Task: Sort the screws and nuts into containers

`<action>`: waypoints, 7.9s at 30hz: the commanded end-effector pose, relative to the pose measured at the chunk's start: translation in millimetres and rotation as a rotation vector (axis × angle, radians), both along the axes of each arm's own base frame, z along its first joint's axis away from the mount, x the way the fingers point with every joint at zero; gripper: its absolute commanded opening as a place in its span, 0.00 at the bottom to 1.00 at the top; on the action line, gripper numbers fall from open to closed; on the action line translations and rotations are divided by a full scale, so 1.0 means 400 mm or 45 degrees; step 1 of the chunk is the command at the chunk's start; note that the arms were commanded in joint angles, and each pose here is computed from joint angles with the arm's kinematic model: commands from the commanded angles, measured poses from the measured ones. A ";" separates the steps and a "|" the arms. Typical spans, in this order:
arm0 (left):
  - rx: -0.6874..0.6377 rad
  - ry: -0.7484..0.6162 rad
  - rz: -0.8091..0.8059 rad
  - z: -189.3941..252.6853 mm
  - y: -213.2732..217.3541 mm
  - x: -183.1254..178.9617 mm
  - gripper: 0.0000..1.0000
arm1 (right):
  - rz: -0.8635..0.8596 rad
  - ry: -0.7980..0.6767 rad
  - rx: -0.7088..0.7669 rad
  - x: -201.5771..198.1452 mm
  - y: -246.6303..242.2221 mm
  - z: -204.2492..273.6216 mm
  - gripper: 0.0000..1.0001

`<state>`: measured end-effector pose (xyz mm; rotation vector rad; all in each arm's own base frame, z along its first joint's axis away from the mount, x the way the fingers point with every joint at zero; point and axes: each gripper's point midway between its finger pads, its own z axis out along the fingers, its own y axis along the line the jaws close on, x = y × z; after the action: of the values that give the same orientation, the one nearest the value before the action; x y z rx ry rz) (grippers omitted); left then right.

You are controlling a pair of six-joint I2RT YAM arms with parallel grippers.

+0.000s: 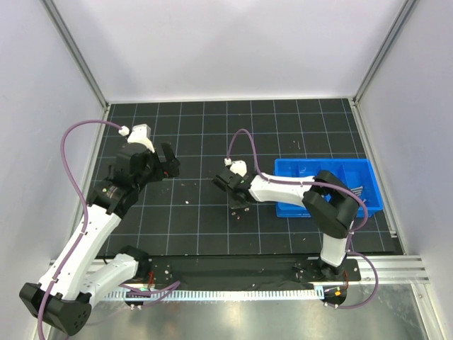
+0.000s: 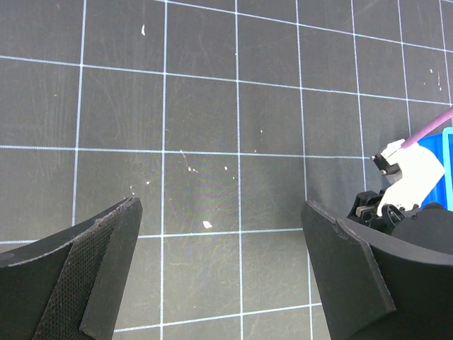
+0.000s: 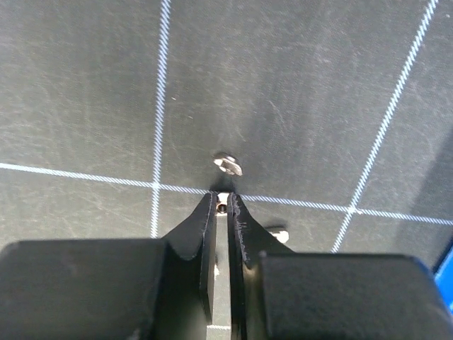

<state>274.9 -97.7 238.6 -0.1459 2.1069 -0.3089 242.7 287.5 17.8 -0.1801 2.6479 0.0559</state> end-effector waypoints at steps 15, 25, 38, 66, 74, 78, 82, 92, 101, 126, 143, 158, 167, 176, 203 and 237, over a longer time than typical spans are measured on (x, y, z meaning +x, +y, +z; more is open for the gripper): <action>-0.060 -0.051 -0.034 0.026 -0.021 0.010 1.00 | -0.442 -0.364 -0.046 0.208 -0.406 0.387 0.01; -0.061 -0.044 -0.041 0.022 -0.025 0.010 1.00 | -0.518 -0.275 -0.058 0.168 -0.489 0.285 0.03; -0.064 -0.049 -0.047 0.026 -0.026 0.008 1.00 | -0.442 -0.313 0.069 0.159 -0.424 0.404 0.56; -0.062 -0.062 -0.037 0.033 -0.020 0.004 1.00 | -0.301 -0.073 0.222 -0.017 -0.047 0.082 0.46; -0.068 -0.077 -0.037 0.040 -0.019 0.002 1.00 | -0.526 -0.068 0.224 -0.017 -0.071 0.055 0.45; -0.064 -0.072 -0.032 0.037 -0.017 0.003 1.00 | -0.579 -0.066 0.188 -0.015 -0.080 0.067 0.45; -0.067 -0.071 -0.037 0.037 -0.020 0.004 1.00 | -0.653 -0.037 0.169 -0.026 -0.092 0.045 0.45; -0.073 -0.077 -0.046 0.041 -0.022 0.001 1.00 | -0.778 -0.124 0.245 0.000 -0.102 0.056 0.45; -0.076 -0.086 -0.042 0.045 -0.020 -0.001 1.00 | -0.782 -0.026 0.232 -0.022 -0.081 0.007 0.43; -0.068 -0.093 -0.043 0.044 -0.022 -0.004 1.00 | -0.818 0.097 0.116 -0.054 -0.124 -0.049 0.28; -0.058 -0.076 -0.038 0.034 -0.022 0.000 1.00 | -0.375 -0.091 -0.004 0.085 -0.096 0.172 0.01; -0.065 -0.057 -0.059 0.028 -0.032 0.003 1.00 | -0.616 -0.210 -0.039 0.151 -0.488 0.306 0.01; -0.049 -0.058 -0.039 0.027 -0.024 0.006 1.00 | -0.577 -0.193 -0.069 0.156 -0.487 0.302 0.43; -0.052 -0.065 -0.044 0.031 -0.024 0.002 1.00 | -0.054 -0.248 0.138 0.130 -0.108 0.366 0.59; -0.036 -0.080 -0.030 0.038 -0.014 0.000 1.00 | 0.260 0.051 0.016 0.063 0.022 0.025 0.45; -0.030 -0.064 -0.032 0.030 -0.016 0.005 1.00 | -0.212 -0.249 0.135 0.222 -0.304 0.344 0.01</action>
<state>272.9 -100.3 241.5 -0.1356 2.0887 -0.3281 320.9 209.3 90.1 -0.1019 2.6101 0.1203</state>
